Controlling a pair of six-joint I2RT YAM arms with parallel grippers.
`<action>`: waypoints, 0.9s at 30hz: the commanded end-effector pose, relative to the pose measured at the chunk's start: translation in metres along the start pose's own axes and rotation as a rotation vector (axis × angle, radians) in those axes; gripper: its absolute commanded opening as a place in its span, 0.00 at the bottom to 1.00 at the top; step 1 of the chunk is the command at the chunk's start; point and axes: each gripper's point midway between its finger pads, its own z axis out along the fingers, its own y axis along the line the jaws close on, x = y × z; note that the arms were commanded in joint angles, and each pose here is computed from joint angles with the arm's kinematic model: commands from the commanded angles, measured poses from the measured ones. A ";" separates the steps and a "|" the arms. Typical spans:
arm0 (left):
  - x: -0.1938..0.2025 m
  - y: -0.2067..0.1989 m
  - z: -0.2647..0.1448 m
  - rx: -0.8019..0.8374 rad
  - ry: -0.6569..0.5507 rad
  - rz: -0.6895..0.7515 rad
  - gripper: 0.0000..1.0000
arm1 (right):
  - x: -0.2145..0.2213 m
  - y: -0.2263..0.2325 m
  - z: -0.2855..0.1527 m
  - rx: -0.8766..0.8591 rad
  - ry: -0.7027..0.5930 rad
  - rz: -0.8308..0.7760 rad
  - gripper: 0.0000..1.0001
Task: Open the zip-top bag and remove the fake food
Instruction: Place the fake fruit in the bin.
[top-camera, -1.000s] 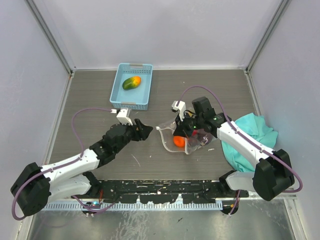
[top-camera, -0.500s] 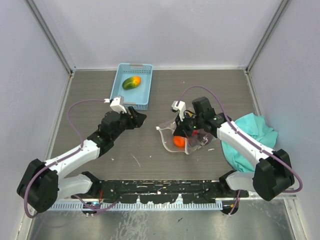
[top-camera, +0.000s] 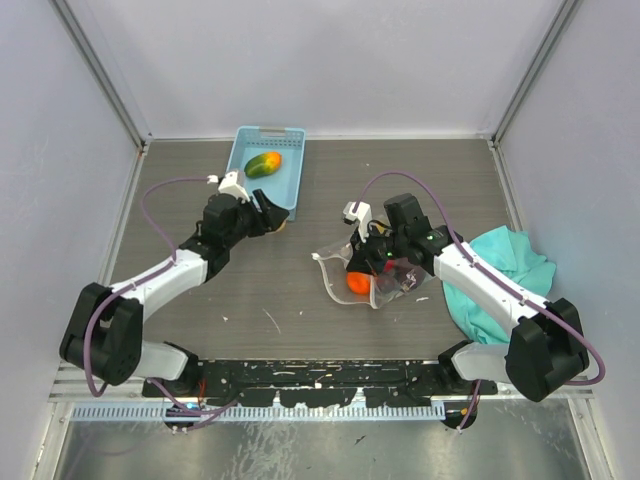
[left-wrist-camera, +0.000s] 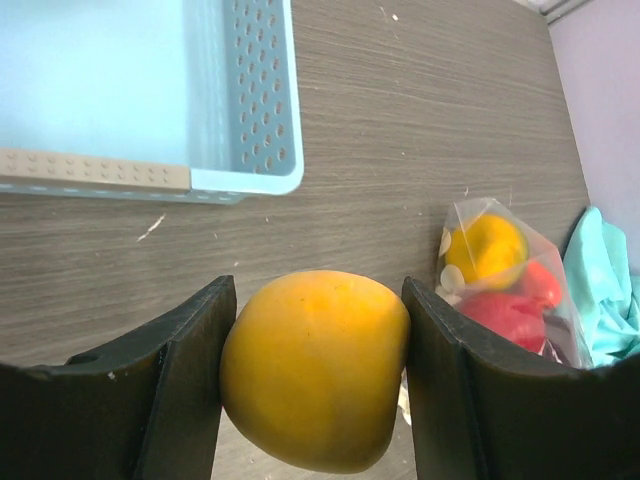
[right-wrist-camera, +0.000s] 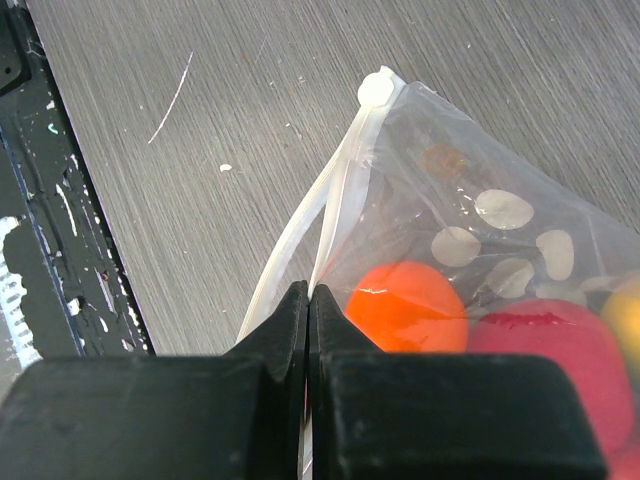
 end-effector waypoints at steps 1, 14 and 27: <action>-0.029 -0.007 0.012 0.043 -0.032 -0.028 0.26 | -0.015 0.000 -0.003 -0.008 -0.035 -0.036 0.01; -0.051 0.024 0.052 -0.086 0.013 -0.095 0.25 | -0.016 0.001 -0.005 -0.009 -0.039 -0.040 0.01; -0.066 0.065 0.082 -0.388 0.097 -0.057 0.26 | -0.018 0.003 -0.006 -0.011 -0.045 -0.044 0.01</action>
